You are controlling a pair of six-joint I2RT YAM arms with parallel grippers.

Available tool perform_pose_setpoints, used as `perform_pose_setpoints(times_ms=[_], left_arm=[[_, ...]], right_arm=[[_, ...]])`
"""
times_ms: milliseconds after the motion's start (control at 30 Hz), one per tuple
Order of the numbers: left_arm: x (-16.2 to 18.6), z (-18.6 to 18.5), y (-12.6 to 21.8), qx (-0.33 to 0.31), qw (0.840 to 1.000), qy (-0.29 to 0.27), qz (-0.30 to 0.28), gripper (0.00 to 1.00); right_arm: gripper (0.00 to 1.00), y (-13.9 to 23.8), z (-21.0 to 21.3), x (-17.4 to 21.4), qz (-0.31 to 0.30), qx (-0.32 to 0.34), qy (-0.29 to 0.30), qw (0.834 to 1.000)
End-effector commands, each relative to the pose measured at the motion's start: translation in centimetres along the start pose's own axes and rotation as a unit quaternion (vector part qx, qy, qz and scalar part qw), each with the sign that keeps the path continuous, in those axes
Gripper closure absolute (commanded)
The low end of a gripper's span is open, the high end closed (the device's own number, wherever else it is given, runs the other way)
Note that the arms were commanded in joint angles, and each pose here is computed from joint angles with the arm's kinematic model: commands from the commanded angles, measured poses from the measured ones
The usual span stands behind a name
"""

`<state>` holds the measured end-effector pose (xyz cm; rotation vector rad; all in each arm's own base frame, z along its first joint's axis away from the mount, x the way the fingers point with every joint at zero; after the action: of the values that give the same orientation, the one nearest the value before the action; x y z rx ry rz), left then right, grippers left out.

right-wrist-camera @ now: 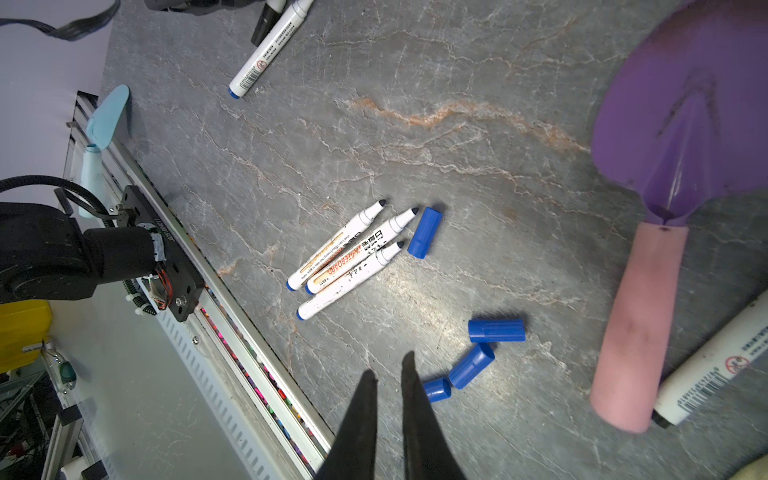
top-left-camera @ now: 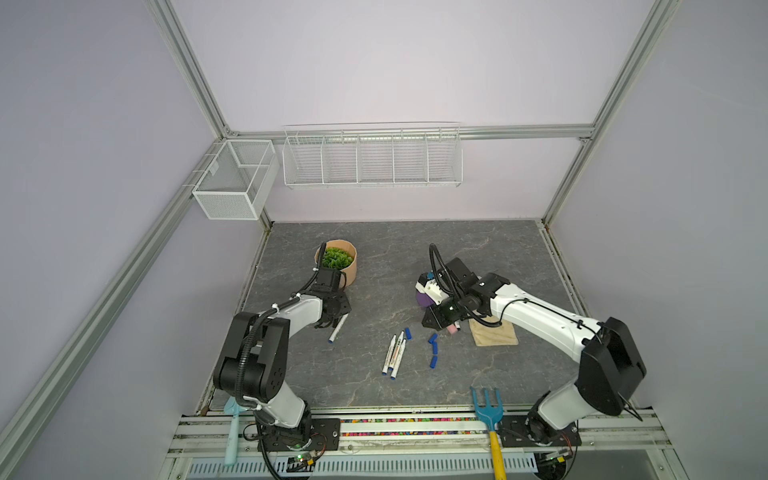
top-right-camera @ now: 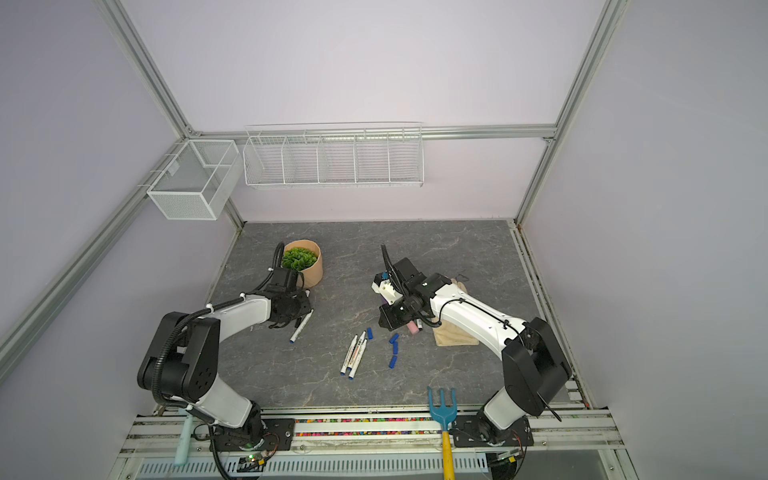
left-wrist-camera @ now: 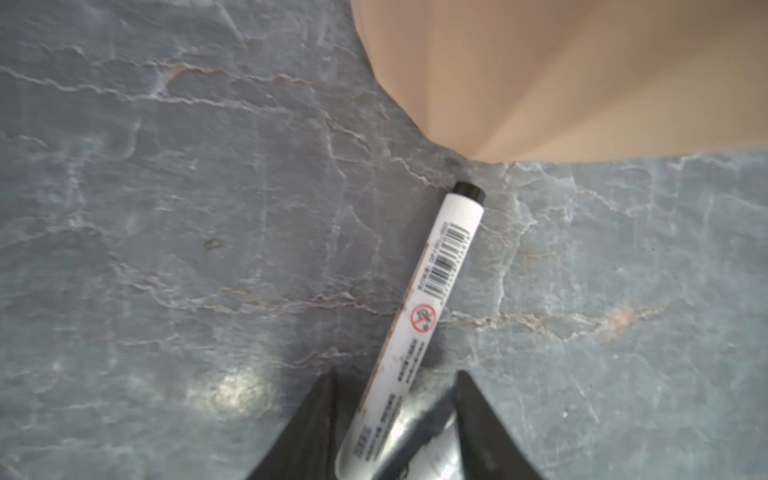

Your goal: Insert the pens into the pen caps

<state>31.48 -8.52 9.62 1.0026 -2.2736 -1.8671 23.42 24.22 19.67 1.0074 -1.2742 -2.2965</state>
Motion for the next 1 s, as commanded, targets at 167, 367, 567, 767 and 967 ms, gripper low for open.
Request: perform_pose_setpoints(times_ms=[167, 367, 567, 767, 967], left_arm=[[3.6, -0.6, -1.0, -0.091, 0.994, -0.048, 0.040, 0.82], [5.4, -3.9, -0.3, -0.040, 0.997, -0.054, 0.047, 0.95], [7.3, -10.0, 3.7, 0.021, 0.994, -0.105, 0.036, 1.00], [9.1, -17.7, 8.6, 0.123, 0.981, -0.148, 0.023, 1.00], [12.9, -25.9, 8.6, 0.243, 0.952, -0.178, 0.060, 1.00]], right_arm=[[0.84, 1.6, -0.3, 0.3, -0.032, -0.003, -0.015, 0.999], [0.84, 2.5, -1.4, 0.7, -0.049, 0.013, -0.043, 0.998], [0.84, 4.2, -3.0, 1.3, -0.072, 0.046, -0.075, 0.994], [0.84, 5.0, -5.6, 2.4, -0.078, 0.084, -0.140, 0.984], [0.84, 5.6, -9.7, 5.3, -0.062, 0.133, -0.252, 0.957]])
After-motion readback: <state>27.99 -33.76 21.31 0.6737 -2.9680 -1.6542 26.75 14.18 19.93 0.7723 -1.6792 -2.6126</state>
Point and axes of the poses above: each gripper's point midway between its finger pads, its own y axis back along the fingers, its own z axis along the line the jaws close on, x = y × z, the point moved 8 cm from there along y, back along the fingers, and after that the axes turned 11 degrees about y, right-handed, at the moved point
